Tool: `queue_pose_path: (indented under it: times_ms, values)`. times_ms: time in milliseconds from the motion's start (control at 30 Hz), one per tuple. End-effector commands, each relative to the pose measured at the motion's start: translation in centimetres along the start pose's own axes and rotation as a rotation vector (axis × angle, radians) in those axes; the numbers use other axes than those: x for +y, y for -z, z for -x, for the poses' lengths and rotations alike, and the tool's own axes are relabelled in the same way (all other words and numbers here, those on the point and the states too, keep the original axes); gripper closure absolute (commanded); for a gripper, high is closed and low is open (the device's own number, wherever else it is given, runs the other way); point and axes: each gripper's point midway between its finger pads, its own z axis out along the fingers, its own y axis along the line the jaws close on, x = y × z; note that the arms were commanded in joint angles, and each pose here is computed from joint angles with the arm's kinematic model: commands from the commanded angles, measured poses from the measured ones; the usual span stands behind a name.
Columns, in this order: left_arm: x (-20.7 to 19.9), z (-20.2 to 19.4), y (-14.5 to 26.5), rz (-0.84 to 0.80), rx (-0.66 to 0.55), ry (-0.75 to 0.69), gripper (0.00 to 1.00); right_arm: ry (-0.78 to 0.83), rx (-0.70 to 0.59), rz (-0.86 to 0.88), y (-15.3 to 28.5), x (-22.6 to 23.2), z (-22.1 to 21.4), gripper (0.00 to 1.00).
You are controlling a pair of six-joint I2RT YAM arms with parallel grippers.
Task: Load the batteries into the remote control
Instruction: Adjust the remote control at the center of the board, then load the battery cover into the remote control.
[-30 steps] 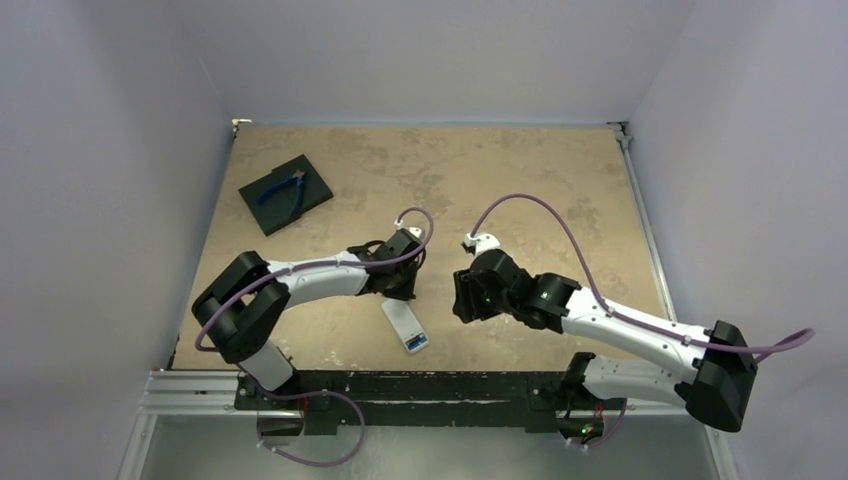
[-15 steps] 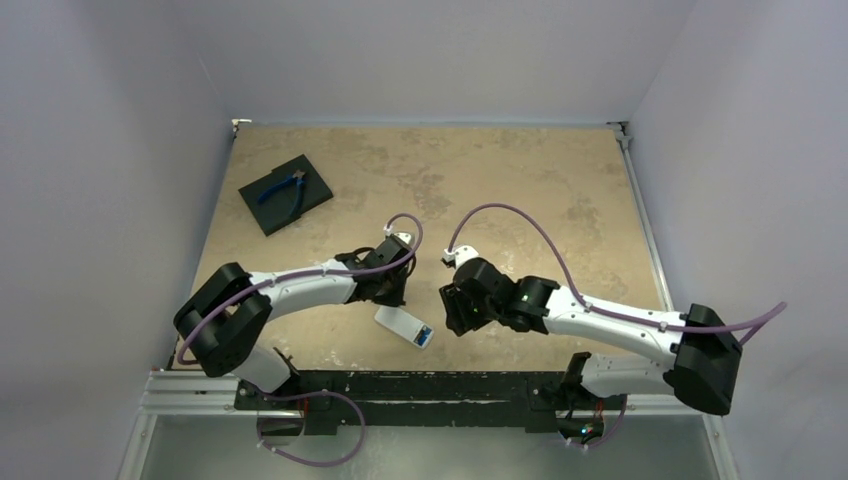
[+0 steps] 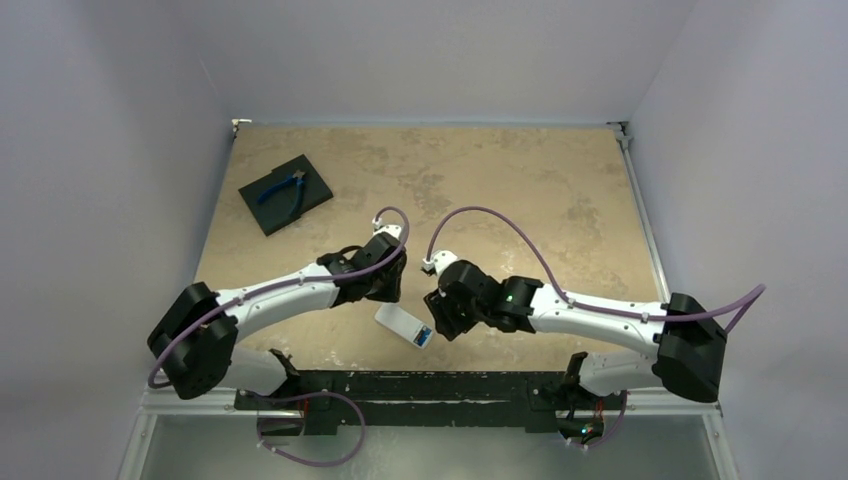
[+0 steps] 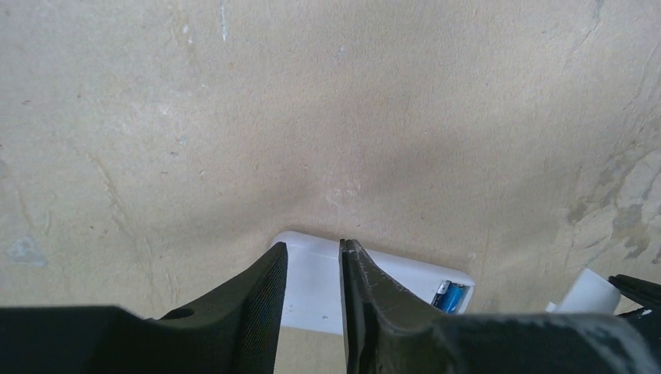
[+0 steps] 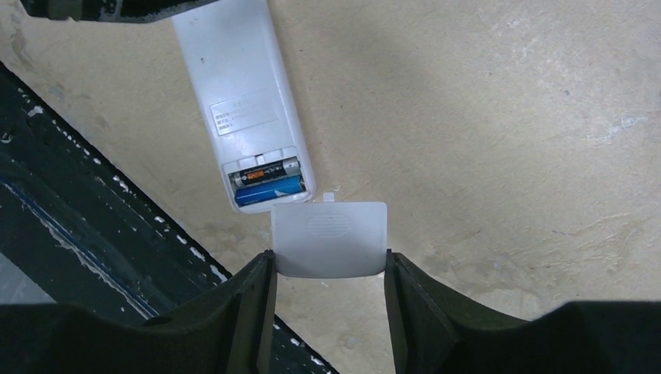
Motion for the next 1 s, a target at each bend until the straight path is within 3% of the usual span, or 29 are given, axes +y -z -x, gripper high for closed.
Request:
queue_pose_path:
  times_ms: [0,600,967]
  values:
    - [1.0,0.6,1.6,0.03,-0.053,0.016,0.68,0.073,-0.06,0.062,0.5,1.8,2.5,0.72]
    - [3.9,2.0,7.8,0.038,-0.251,0.164,0.53,0.305,0.052,0.076,-0.7,3.7,1.4,0.71]
    - [4.5,2.5,9.5,0.022,-0.319,0.228,0.46,0.336,0.135,0.055,-2.5,3.8,0.3,0.71]
